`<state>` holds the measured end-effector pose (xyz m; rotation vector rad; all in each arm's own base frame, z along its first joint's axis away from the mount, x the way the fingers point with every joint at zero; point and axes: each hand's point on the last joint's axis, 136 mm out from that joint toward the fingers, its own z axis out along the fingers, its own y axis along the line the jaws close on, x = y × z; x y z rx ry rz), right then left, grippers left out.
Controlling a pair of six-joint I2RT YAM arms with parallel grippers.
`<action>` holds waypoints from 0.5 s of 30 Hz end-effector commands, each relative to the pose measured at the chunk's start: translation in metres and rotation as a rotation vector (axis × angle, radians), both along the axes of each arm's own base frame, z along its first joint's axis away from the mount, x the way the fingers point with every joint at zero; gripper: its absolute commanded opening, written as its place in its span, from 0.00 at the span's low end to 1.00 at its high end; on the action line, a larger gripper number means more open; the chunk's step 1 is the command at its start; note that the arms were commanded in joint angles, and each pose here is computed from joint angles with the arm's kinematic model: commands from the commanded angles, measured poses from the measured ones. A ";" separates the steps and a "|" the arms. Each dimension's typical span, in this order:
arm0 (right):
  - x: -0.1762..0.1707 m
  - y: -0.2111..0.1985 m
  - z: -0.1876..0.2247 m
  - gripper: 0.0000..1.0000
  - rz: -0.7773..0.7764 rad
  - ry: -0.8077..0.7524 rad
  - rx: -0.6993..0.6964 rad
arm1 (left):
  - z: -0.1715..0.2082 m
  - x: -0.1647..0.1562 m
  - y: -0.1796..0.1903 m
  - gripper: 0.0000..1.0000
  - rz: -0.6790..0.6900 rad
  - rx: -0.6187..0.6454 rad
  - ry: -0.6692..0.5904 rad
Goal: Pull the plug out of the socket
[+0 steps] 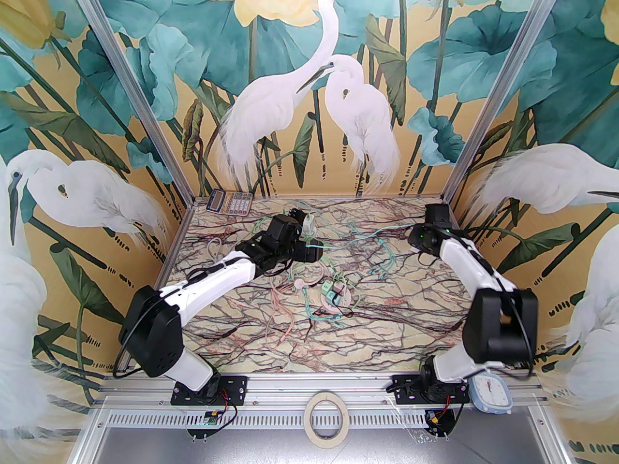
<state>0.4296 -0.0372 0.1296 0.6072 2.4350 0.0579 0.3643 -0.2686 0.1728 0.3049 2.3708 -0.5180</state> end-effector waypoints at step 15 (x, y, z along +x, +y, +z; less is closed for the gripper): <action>0.078 -0.015 0.067 0.30 0.034 -0.047 -0.084 | -0.054 -0.032 0.002 1.00 -0.129 0.350 0.098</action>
